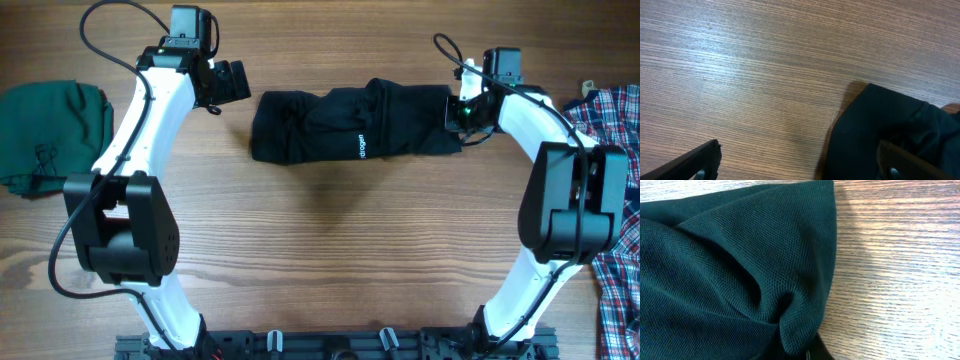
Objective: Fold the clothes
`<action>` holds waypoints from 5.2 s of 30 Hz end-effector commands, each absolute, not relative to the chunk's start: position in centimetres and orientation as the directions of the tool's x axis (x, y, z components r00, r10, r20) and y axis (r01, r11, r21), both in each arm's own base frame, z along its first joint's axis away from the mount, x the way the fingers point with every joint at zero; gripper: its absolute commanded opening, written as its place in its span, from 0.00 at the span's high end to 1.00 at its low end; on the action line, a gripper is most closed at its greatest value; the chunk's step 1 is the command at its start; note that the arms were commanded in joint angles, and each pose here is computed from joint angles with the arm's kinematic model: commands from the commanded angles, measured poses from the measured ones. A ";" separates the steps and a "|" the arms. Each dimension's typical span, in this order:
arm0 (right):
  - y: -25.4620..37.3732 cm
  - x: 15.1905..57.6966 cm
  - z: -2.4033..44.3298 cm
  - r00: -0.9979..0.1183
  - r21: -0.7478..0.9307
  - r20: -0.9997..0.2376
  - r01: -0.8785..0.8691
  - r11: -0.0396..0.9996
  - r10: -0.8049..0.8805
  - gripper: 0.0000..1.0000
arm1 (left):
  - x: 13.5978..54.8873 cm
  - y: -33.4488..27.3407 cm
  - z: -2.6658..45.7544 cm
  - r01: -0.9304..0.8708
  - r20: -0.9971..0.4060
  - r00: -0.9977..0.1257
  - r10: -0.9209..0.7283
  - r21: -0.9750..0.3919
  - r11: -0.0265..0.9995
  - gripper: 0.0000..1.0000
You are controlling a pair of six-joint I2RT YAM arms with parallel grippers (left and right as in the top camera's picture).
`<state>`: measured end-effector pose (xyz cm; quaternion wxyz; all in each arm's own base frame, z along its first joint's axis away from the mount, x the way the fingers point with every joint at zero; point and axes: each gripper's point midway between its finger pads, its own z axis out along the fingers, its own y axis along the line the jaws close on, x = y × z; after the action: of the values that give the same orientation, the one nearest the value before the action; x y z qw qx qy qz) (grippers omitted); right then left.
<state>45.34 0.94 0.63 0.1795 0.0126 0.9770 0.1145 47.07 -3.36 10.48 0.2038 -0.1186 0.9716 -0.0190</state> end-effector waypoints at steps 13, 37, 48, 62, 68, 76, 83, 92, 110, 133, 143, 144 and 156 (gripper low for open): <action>-9.7 47.0 11.2 -0.818 0.162 -0.570 -0.012 0.987 0.083 0.96 | 47.2 -3.3 10.6 -0.238 -0.390 -0.884 -0.259 -0.103 0.966 0.00; 18.5 44.4 14.7 -0.750 0.120 -0.528 -0.530 0.840 -0.398 0.96 | 47.6 -3.3 10.8 -0.236 -0.406 -0.876 -0.260 -0.109 0.966 0.00; 25.0 45.0 10.7 -0.766 0.195 -0.535 -0.524 0.829 -0.358 0.94 | 47.8 -3.4 10.9 -0.235 -0.416 -0.871 -0.260 -0.113 0.966 0.00; 33.0 42.9 6.2 -0.711 0.256 -0.548 -0.644 0.721 -0.441 0.00 | 47.8 -3.4 10.9 -0.235 -0.416 -0.871 -0.260 -0.113 0.966 0.00; 34.1 44.1 13.7 -0.632 0.381 -0.700 -0.725 0.574 -0.334 0.00 | 48.2 -3.2 11.1 -0.216 -0.433 -0.869 -0.240 -0.104 0.971 0.00; 27.2 45.4 22.8 -0.705 0.659 -0.703 -0.696 0.285 -0.093 0.00 | 48.7 -5.8 12.0 -0.144 -0.438 -0.869 -0.229 -0.219 0.965 0.06; 12.9 50.7 16.7 -0.828 0.630 -0.552 -0.341 0.698 0.094 0.00 | 47.6 -20.3 17.5 0.232 -0.560 -0.828 -0.042 -0.410 0.882 0.18; 6.0 48.1 10.5 -0.904 0.328 -0.427 -0.169 0.929 -0.014 0.00 | 47.4 -19.3 11.6 0.088 -0.488 -0.872 -0.041 -0.238 0.967 0.00; 2.3 47.9 9.2 -0.920 0.151 -0.391 -0.027 0.988 0.035 0.00 | 45.9 -18.1 7.6 0.062 -0.318 -0.947 -0.049 -0.330 0.942 0.96; 11.9 46.1 11.0 -0.893 0.468 -0.428 -0.349 0.812 -0.137 0.27 | 44.1 -13.7 9.3 -0.022 -0.301 -0.950 -0.080 -0.190 0.982 0.96; 20.5 44.1 7.6 -0.875 0.606 -0.407 -0.474 0.638 -0.264 0.19 | 44.2 -13.5 11.7 -0.016 -0.351 -0.933 -0.085 -0.193 0.981 0.96; 20.7 43.9 7.2 -0.879 0.619 -0.398 -0.470 0.629 -0.264 0.19 | 44.2 -13.0 11.8 -0.027 -0.356 -0.931 -0.086 -0.168 0.985 0.96; 25.7 41.6 3.6 -0.860 0.696 -0.374 -0.508 0.509 -0.347 0.41 | 43.5 -11.8 11.3 -0.051 -0.335 -0.939 -0.085 -0.107 0.993 0.96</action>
<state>42.24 24.57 4.65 0.1020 -0.2332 0.8701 0.4220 43.40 -12.91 10.08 0.1553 -0.0272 0.9856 -0.0610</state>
